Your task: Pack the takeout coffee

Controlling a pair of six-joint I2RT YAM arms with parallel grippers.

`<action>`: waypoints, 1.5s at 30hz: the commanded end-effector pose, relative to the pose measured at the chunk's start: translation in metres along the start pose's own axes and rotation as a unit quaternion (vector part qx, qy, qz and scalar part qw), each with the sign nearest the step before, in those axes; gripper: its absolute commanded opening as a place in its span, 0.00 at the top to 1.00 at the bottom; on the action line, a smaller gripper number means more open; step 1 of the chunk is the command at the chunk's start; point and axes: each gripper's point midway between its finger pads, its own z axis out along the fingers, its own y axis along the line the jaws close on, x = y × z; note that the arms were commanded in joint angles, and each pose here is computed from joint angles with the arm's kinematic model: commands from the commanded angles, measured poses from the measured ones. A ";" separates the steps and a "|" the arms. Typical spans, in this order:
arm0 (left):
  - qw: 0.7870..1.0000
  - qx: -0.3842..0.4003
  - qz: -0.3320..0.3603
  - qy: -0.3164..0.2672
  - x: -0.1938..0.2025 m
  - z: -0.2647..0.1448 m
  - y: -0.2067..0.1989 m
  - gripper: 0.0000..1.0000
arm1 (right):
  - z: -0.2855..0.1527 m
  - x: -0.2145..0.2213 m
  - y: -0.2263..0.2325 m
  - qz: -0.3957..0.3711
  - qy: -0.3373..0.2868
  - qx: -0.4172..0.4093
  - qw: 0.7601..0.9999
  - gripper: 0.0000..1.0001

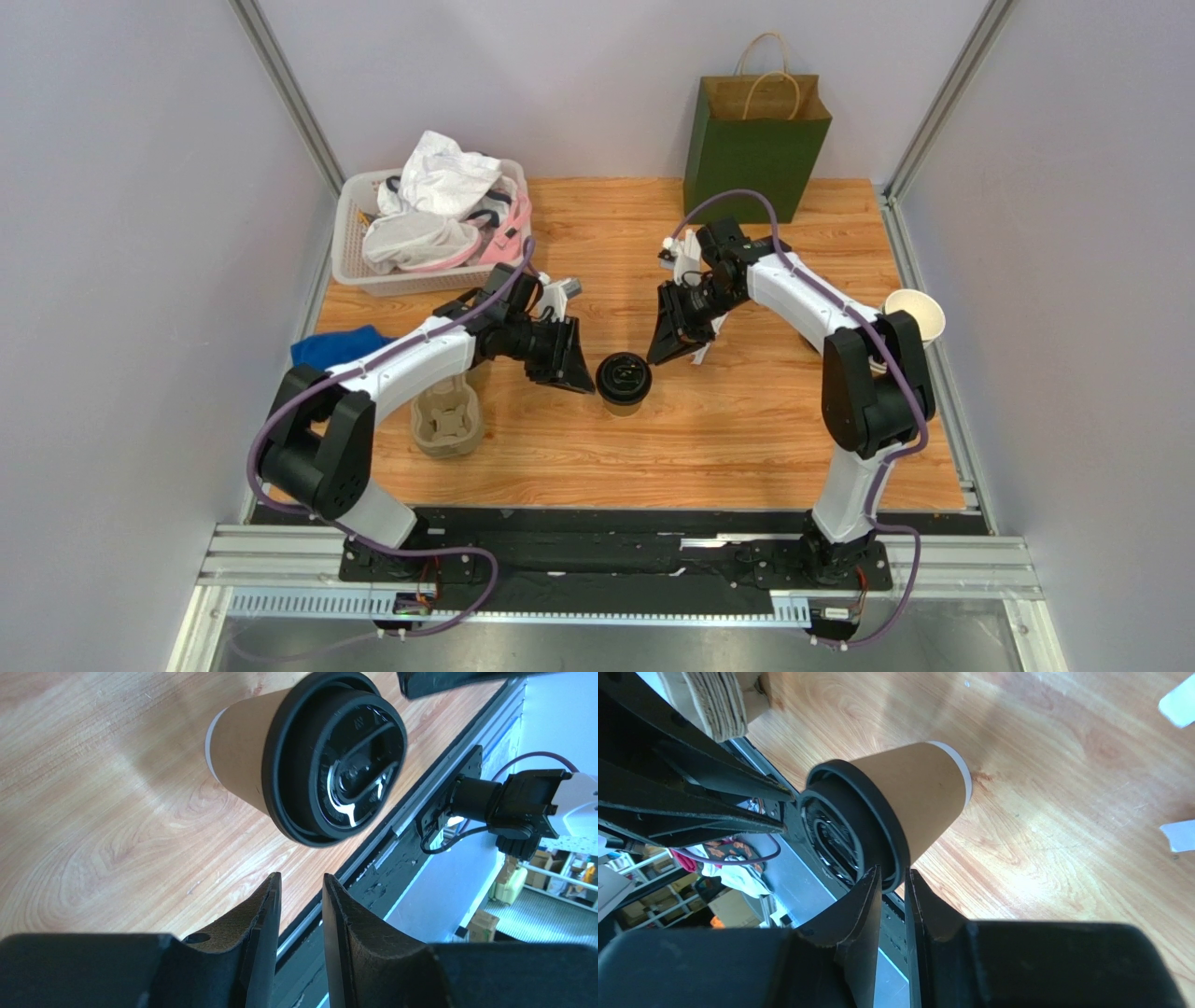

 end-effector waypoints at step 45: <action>0.999 -0.007 0.034 -0.039 -0.047 0.012 0.008 0.69 | -0.010 0.011 0.002 0.053 -0.010 -0.029 0.998 0.75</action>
